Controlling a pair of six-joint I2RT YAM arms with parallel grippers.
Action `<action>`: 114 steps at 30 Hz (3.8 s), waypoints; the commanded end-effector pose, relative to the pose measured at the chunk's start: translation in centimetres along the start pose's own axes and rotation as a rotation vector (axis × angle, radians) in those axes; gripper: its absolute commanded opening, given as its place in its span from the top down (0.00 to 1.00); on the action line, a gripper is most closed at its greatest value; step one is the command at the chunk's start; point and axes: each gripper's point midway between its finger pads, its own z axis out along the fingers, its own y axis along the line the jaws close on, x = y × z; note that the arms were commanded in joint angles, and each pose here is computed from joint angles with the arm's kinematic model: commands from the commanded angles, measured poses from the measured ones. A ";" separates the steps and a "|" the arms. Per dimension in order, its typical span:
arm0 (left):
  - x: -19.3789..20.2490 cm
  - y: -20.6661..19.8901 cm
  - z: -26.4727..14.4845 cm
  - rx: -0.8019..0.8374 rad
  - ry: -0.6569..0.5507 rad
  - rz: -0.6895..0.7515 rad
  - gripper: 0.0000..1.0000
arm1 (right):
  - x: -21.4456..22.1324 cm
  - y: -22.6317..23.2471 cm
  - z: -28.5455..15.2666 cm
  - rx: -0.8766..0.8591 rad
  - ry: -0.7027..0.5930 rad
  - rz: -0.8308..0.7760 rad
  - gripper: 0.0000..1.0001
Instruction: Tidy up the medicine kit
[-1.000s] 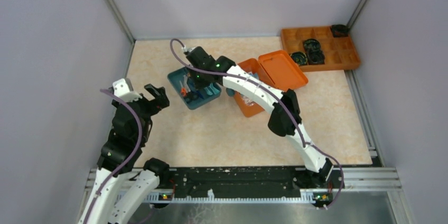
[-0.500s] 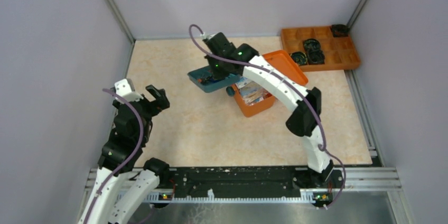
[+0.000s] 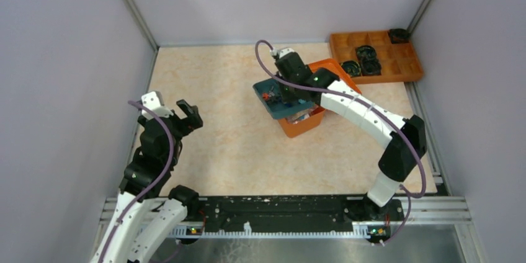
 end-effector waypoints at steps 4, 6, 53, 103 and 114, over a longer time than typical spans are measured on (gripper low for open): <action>0.9 -0.4 0.7 0.012 0.022 0.008 0.01 | -0.1 -4.1 0.1 0.074 -0.164 -0.040 1.00; 1.1 -0.5 0.8 0.013 0.028 0.006 0.01 | 0.6 -5.0 0.4 0.101 -0.168 -0.061 1.00; 2.7 -0.7 1.4 0.022 0.072 0.028 0.01 | 4.3 -6.4 7.7 -0.026 -0.096 -0.107 1.00; 3.6 -0.4 1.5 0.015 0.091 0.038 0.01 | 0.8 -6.9 10.0 -0.003 -0.002 -0.100 0.94; 4.0 -1.1 1.9 0.038 0.109 0.039 0.01 | 1.3 -3.8 10.5 -0.169 0.021 -0.081 1.00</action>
